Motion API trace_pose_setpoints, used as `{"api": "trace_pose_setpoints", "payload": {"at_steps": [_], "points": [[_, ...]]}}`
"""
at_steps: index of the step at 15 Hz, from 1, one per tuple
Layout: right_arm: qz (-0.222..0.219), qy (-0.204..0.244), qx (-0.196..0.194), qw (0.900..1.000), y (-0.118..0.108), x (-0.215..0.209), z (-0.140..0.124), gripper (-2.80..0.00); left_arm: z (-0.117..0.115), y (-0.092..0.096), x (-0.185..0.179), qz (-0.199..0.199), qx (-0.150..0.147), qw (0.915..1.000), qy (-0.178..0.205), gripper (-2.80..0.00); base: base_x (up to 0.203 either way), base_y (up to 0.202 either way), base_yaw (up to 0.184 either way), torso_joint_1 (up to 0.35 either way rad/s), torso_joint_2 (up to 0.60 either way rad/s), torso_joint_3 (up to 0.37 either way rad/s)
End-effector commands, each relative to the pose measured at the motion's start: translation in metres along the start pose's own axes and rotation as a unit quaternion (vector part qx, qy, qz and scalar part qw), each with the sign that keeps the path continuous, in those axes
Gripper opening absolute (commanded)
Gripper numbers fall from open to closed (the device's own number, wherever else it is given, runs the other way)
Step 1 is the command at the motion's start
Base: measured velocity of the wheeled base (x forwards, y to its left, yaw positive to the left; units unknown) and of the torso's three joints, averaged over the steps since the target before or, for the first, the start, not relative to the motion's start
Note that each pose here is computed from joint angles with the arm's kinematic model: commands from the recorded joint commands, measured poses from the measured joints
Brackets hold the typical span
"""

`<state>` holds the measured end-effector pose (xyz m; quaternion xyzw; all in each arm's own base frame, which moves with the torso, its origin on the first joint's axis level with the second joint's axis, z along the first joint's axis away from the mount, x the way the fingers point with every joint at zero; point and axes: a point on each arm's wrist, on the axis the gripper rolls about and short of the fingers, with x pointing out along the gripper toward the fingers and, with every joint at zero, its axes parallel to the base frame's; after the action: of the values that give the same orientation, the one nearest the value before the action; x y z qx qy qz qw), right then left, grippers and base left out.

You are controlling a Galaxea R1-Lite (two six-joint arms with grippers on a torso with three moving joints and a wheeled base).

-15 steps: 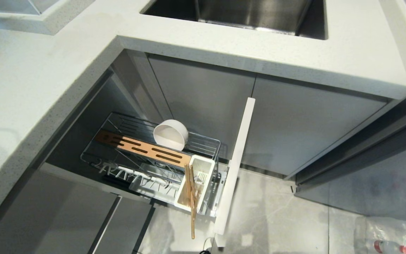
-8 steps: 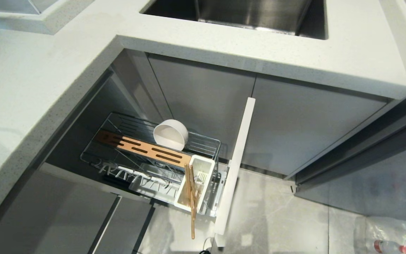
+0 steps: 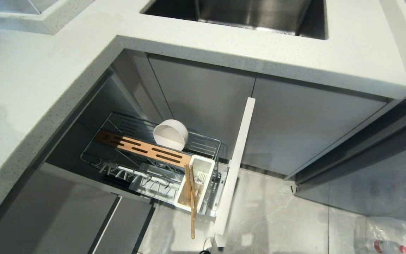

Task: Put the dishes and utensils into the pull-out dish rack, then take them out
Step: Pick up the spoon and place it in the cupboard

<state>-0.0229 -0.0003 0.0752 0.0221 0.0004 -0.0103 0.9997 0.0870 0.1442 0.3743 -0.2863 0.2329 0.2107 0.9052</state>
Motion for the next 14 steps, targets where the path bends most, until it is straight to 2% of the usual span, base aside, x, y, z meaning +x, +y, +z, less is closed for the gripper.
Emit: {"api": "trace_pose_setpoints", "payload": {"at_steps": [1,3,5,8,10,14], "points": [[-0.001,0.001,0.000,1.000,0.000,0.000,0.000,-2.80,-0.011,-0.022,-0.016,-0.022,0.016,0.9995,-0.014,-2.80,0.000,0.000,0.000,0.000,0.00,0.000],[-0.001,0.001,0.000,1.000,0.000,0.000,0.000,-2.80,-0.017,-0.041,-0.018,-0.059,0.029,0.9978,-0.003,-2.80,0.000,0.000,0.000,0.000,0.00,0.000],[-0.001,0.002,0.000,1.000,0.000,0.000,0.000,-2.80,-0.024,-0.061,-0.017,-0.094,0.059,0.9936,0.020,-2.80,0.000,0.000,0.000,0.000,0.00,0.000],[-0.001,0.002,0.000,1.000,0.000,0.000,-0.001,-2.80,-0.041,-0.090,-0.019,-0.164,0.105,0.9787,0.065,-2.80,0.000,0.000,0.000,0.000,0.00,0.000],[-0.001,0.001,0.000,1.000,0.000,0.000,0.000,-2.80,-0.054,-0.105,-0.027,-0.212,0.134,0.9635,0.093,-2.80,0.000,0.000,0.000,0.000,0.00,0.000],[0.000,0.001,0.000,1.000,0.000,0.000,0.000,-2.80,-0.087,-0.128,-0.039,-0.316,0.195,0.9094,0.186,-2.80,0.000,0.000,0.000,0.000,0.00,0.000]]}}
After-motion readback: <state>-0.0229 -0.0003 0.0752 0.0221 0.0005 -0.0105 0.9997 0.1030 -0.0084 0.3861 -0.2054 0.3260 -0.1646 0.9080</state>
